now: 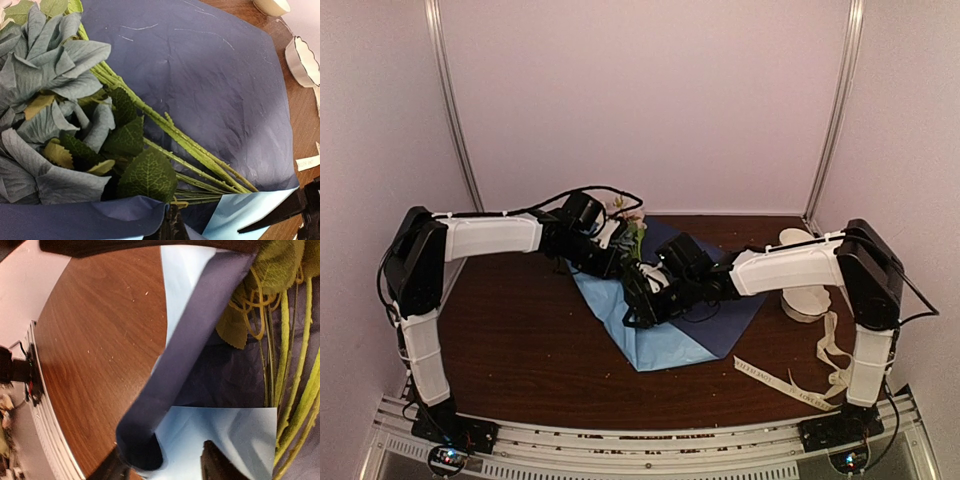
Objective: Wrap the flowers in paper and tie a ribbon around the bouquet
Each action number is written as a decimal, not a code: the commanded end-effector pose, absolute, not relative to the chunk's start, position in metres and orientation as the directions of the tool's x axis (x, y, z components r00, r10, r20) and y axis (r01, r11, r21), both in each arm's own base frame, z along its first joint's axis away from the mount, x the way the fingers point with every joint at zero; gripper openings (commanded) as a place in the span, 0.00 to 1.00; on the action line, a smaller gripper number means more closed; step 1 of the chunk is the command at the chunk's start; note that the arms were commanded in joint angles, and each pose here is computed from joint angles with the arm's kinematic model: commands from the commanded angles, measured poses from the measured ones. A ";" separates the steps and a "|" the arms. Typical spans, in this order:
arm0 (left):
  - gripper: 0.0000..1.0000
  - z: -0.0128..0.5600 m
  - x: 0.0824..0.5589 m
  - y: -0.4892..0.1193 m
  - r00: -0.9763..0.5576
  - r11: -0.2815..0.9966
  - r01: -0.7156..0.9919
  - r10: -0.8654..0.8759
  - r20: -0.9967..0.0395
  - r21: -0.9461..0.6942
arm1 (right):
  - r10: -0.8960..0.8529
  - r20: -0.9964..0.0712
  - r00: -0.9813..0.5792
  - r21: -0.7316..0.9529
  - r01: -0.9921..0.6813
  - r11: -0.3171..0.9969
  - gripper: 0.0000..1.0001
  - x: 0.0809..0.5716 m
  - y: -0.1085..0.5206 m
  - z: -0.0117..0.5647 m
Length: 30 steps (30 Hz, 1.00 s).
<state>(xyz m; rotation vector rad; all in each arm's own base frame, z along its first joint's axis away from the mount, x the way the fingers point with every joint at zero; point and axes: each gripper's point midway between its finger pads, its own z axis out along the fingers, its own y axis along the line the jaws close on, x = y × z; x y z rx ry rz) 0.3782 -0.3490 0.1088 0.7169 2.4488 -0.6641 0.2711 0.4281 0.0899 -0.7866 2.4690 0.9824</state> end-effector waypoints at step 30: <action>0.77 0.151 0.444 -0.186 -0.499 0.756 0.634 0.558 -0.663 0.159 | -0.259 -0.472 -0.842 0.641 -0.530 0.555 0.00 0.266 0.408 0.095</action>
